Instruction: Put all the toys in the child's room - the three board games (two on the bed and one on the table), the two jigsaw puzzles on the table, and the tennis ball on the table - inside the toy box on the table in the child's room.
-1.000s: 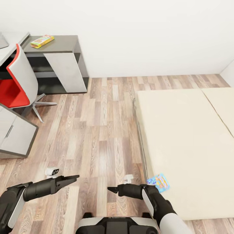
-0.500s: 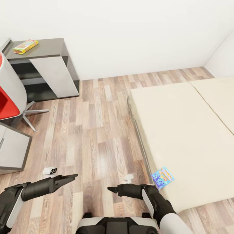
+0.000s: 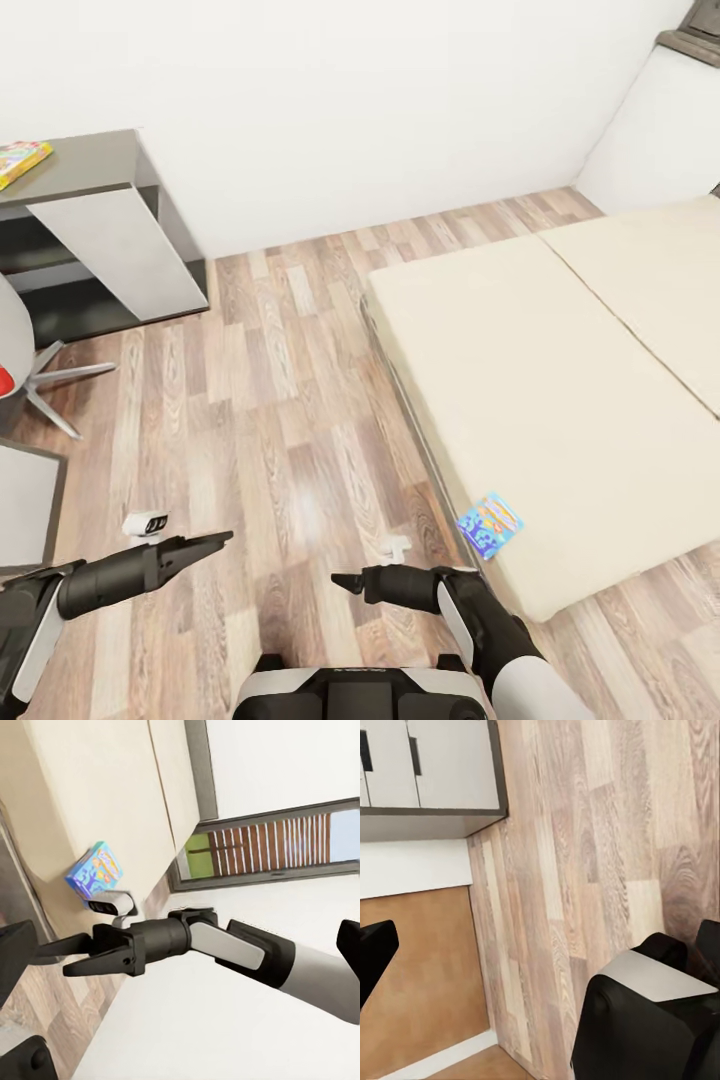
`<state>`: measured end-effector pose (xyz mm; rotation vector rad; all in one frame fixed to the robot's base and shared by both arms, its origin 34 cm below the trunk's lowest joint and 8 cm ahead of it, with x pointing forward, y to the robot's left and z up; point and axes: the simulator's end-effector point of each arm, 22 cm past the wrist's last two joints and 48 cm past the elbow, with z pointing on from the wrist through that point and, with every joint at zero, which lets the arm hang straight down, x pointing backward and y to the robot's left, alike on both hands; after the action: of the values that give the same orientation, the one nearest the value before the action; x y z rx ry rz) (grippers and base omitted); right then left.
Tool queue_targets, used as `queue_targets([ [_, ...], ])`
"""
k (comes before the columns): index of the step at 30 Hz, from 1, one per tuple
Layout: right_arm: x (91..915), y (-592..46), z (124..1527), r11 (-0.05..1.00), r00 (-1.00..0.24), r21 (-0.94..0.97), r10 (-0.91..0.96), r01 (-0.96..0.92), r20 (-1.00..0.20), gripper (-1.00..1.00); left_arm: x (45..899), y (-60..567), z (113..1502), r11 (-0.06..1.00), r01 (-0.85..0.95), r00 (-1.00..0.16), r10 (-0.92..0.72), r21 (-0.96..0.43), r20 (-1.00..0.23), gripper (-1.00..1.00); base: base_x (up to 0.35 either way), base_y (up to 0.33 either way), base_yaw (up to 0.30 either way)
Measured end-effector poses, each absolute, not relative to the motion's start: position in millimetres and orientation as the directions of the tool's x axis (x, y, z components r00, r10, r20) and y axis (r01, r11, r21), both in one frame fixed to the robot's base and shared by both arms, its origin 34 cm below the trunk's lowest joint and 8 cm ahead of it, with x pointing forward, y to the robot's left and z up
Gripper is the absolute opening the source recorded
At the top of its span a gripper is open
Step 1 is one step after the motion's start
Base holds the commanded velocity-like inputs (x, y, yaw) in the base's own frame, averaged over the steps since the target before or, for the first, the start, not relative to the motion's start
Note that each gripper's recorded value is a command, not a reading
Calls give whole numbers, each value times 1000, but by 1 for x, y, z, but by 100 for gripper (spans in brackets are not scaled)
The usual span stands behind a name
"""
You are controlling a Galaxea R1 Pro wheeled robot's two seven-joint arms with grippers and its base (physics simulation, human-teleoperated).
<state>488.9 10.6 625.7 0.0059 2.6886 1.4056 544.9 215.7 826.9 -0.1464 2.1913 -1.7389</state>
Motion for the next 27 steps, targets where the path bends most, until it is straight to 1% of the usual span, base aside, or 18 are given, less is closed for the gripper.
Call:
queue_targets([
  [5,493,11,626,572,-991,817,57,-69,-123,100,546,217,827,248,128,-936,-290,-960,-200,100,0,2,-280],
  [12,494,10,626,573,-990,817,59,-72,-129,100,546,222,827,258,129,-937,-285,-957,-203,100,0,2,-281],
  [20,496,10,628,572,-989,816,60,-77,-135,100,546,228,829,269,135,-937,-278,-954,-211,100,0,128,-268],
  [27,498,10,631,573,-988,816,60,-83,-142,100,547,228,832,270,142,-936,-278,-952,-218,100,0,22,-256],
])
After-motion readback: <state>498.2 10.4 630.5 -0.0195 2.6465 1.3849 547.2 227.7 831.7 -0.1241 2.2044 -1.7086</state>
